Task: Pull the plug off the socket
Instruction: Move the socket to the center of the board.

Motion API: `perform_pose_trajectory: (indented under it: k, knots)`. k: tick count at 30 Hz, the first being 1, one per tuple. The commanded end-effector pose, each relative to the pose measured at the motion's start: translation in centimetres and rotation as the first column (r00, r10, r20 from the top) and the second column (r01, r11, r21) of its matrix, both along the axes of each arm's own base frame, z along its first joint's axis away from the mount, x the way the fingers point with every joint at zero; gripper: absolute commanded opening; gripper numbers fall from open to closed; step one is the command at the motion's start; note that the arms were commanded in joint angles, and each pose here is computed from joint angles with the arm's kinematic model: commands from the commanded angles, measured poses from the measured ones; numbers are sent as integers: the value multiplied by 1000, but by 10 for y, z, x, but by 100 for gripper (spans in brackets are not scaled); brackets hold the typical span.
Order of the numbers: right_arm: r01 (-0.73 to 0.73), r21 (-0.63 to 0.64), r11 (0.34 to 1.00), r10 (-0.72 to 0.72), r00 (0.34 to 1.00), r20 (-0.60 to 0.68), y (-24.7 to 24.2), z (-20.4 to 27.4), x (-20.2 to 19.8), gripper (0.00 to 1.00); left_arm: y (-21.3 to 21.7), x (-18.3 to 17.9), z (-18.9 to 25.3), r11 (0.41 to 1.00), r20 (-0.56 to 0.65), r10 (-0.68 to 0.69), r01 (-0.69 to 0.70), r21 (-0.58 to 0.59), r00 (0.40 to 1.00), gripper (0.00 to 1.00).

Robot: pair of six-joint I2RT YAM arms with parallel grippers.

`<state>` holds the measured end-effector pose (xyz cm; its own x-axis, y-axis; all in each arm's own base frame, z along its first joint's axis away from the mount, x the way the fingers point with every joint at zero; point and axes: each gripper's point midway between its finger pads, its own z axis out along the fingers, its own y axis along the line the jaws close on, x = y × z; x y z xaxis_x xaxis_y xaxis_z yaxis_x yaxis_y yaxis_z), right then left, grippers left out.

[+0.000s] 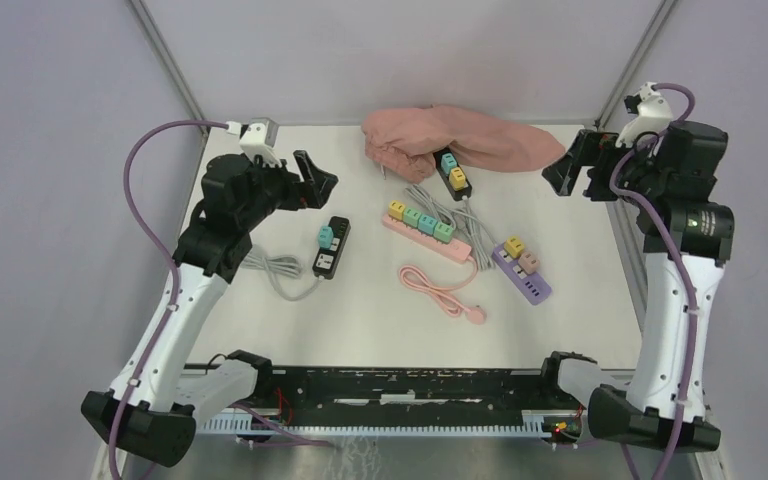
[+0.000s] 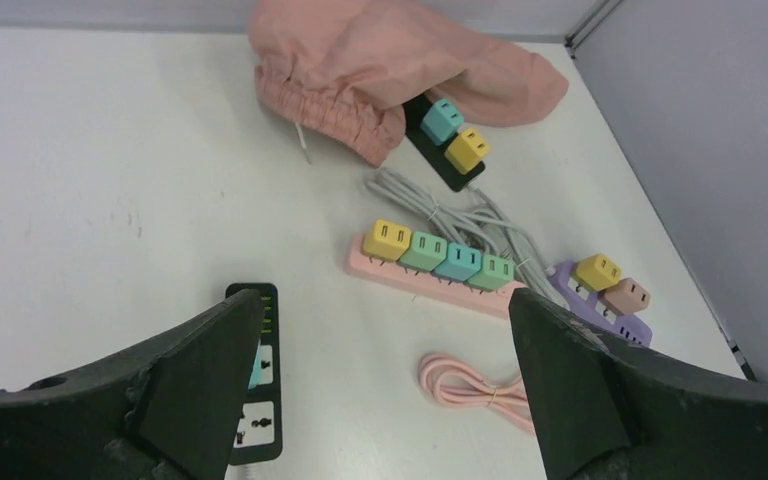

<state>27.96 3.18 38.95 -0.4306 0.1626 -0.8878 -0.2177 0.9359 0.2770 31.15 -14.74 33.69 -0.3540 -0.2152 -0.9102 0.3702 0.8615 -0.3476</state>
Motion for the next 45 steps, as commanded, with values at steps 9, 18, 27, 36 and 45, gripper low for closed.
perform_pose_trajectory:
  k: [9, 18, 27, 36, 45]
  knots:
    - [-91, -94, 991, 76, 984, -161, 3, -73, 30, 100, 53, 32, -58, 977, -112, 208, -212, -29, 972, 99]
    - [-471, -200, 859, 404, 864, -300, 29, -128, -3, 100, 92, 43, -126, 918, -283, 395, -370, 140, 874, 99]
    - [-598, -124, 791, 504, 754, -422, 36, -168, -15, 100, 104, 64, -198, 894, -398, 398, -253, 369, 827, 100]
    - [-525, -18, 851, 482, 795, -369, 51, -192, -10, 100, 43, 86, -225, 951, -506, 169, -6, 308, 846, 100]
    - [-521, 28, 853, 494, 788, -367, 57, -217, -13, 100, 22, 68, -258, 826, -489, 234, 94, 557, 840, 91]
